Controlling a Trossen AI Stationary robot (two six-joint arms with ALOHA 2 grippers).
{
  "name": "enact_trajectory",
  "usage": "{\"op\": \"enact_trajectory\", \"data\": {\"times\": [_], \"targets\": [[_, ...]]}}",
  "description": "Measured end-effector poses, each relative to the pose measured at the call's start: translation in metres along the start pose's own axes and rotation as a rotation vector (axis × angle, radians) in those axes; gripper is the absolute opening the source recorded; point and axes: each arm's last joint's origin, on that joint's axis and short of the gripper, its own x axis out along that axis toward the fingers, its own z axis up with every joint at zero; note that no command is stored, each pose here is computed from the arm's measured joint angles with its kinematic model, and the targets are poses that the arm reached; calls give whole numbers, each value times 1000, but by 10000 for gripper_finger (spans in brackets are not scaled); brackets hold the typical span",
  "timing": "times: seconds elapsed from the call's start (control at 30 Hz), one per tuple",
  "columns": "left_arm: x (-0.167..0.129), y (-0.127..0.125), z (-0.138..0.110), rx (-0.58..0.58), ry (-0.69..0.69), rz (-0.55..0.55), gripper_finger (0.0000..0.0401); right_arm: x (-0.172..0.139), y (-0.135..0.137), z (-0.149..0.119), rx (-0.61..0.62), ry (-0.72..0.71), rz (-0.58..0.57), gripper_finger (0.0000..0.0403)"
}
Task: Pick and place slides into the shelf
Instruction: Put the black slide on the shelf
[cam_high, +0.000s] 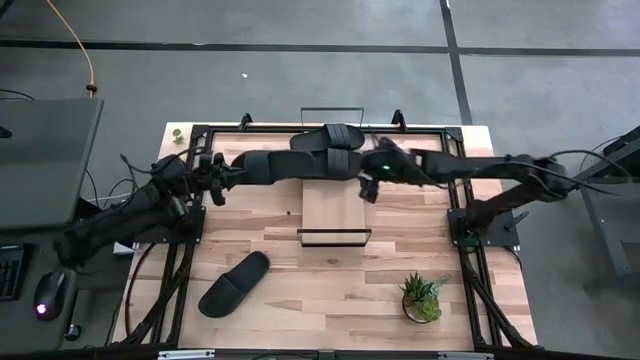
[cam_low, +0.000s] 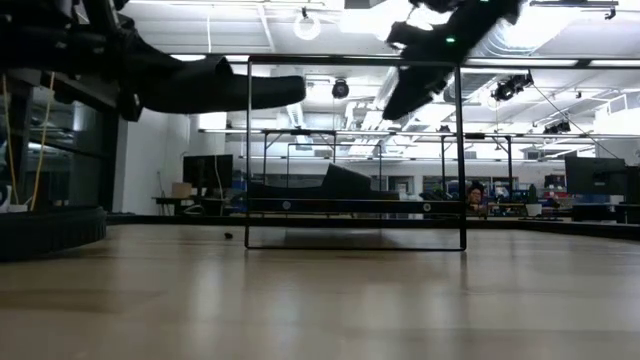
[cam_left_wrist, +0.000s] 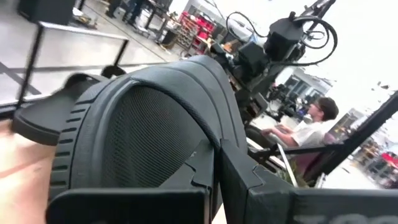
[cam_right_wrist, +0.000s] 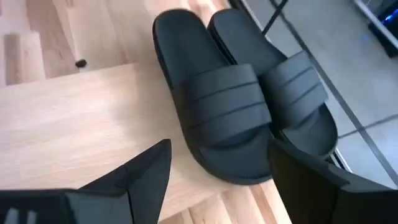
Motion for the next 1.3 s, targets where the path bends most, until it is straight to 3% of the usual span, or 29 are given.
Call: {"op": "enact_trajectory", "data": {"times": [0.13, 0.37, 0.77, 1.3], "targets": [[14, -1, -3, -3, 15, 14, 0, -21, -8, -18, 54, -116, 2, 256], [43, -3, -8, -11, 42, -45, 0, -49, -11, -22, 104, -253, 28, 256], [77, 5, -28, -94, 102, -53, 1, -48, -9, -26, 84, -217, 7, 257], [131, -13, -45, -63, 214, -41, 1, -48, -9, -26, 82, -212, 5, 257]]}}
